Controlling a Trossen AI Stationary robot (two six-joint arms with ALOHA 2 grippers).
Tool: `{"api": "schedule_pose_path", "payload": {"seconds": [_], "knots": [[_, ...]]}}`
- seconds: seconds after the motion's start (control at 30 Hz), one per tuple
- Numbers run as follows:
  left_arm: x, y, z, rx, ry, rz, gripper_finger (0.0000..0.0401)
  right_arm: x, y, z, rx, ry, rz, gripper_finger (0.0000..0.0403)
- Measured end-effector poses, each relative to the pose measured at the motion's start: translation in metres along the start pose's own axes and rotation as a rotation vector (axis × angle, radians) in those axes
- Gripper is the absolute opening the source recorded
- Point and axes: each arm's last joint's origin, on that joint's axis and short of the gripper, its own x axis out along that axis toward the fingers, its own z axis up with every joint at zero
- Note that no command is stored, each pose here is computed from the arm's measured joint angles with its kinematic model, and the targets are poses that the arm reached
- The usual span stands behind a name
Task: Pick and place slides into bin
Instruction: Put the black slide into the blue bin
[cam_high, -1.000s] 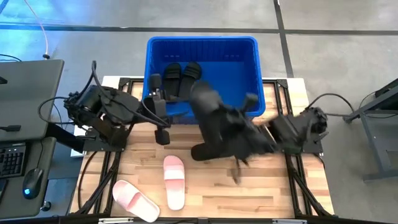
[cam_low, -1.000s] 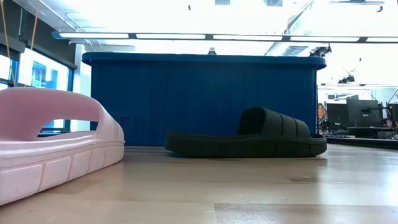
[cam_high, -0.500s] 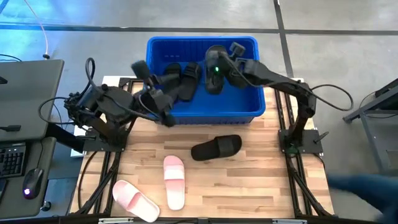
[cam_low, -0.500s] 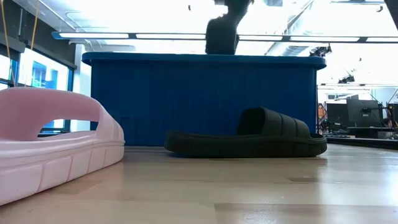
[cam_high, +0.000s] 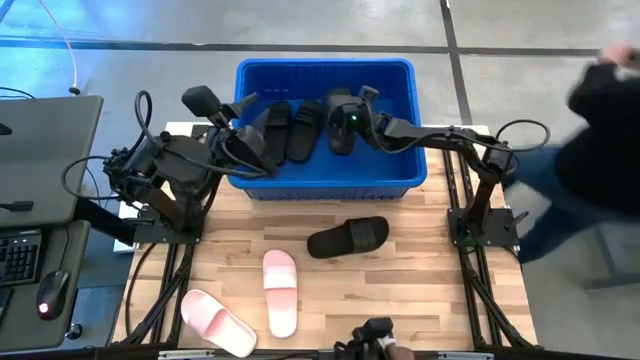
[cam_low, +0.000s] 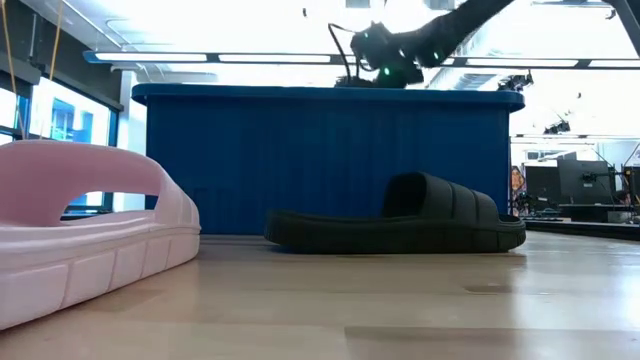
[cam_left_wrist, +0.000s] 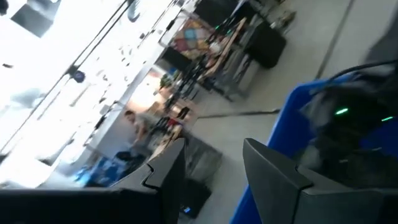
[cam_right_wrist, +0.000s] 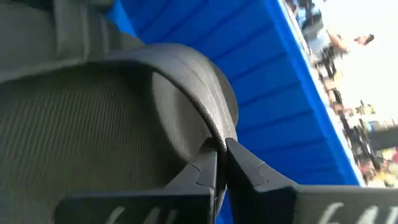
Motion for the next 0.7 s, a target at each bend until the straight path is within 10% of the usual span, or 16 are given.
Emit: {"api": "schedule_pose_path", "payload": {"seconds": [0.43,0.7], "knots": [[-0.001,0.007,-0.004,0.059,0.086,0.086,0.0150,0.051,0.036,-0.036,0.012,-0.042,0.214,0.0051],[-0.001,0.011,-0.006,0.054,0.085,0.085,0.0150,0.075,0.056,-0.041,-0.005,0.057,0.146,0.0134]]}}
